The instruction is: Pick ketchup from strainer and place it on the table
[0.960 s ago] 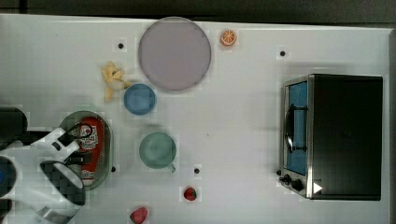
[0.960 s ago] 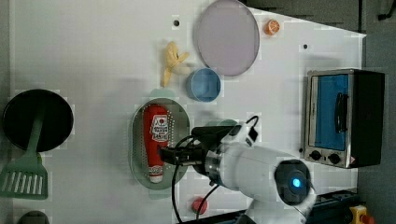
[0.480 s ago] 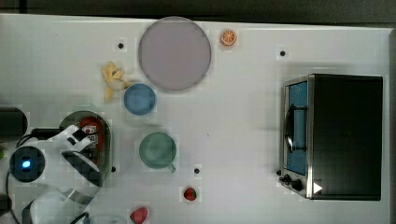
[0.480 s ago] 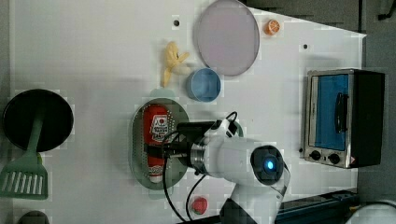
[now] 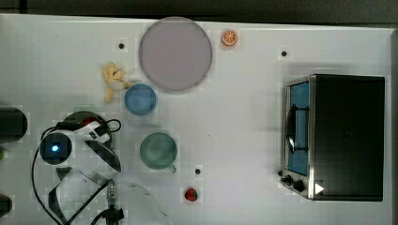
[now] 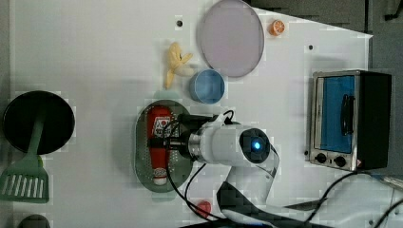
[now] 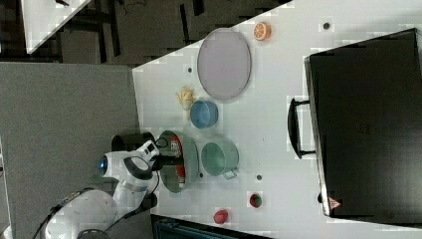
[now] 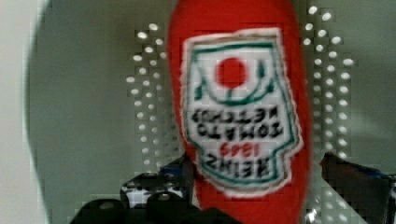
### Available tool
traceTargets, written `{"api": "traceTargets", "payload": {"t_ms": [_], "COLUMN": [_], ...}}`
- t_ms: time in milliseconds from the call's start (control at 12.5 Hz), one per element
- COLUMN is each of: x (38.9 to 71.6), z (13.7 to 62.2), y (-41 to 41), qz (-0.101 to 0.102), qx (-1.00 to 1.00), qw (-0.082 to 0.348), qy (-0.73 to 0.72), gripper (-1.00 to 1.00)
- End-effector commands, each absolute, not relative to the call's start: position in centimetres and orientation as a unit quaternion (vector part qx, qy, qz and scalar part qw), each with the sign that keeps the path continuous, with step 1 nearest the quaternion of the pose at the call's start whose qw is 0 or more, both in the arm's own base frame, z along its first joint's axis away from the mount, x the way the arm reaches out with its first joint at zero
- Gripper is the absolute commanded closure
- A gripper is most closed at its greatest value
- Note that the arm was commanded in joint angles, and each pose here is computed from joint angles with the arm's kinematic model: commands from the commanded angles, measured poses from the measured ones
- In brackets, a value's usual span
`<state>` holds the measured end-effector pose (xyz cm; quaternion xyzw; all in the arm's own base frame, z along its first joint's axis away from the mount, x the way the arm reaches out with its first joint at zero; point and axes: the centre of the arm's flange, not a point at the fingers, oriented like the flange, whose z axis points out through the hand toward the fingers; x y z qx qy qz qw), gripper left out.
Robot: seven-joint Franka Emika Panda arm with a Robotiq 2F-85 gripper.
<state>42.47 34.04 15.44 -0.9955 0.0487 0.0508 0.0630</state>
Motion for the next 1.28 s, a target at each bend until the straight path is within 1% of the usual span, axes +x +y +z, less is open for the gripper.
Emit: {"api": "traceTargets", "payload": {"t_ms": [80,160,240,400,560,640,720,960,1040,1120,1200,1280], "x": [43.6,43.6,43.5,43.6,43.5,43.5,43.6,45.1,45.9,47.0,48.1,49.3], "z": [16.8,17.1,17.1,17.7,19.4,20.9,22.8,30.2,32.5,34.8,36.9,38.8], "y": [36.6,37.1,37.0,37.0,37.0,37.1,37.2,37.4,36.9,36.2,35.3,34.1], "qz": [0.023,0.019,0.020,0.015,0.009,0.006,0.005,-0.003,-0.004,-0.002,0.005,0.018], "qx": [-0.994,-0.994,-0.994,-0.995,-0.997,-0.997,-0.997,-0.990,-0.989,-0.987,-0.986,-0.985], "qw": [0.080,0.086,0.082,0.079,0.058,0.044,0.040,0.056,0.051,0.046,0.039,0.032], "qy": [0.064,0.061,0.061,0.060,0.054,0.055,0.067,0.128,0.142,0.153,0.160,0.172], "gripper": [-0.42,-0.19,-0.16,-0.16,-0.16,-0.16,-0.16,-0.16,-0.16,-0.16,-0.16,-0.16]}}
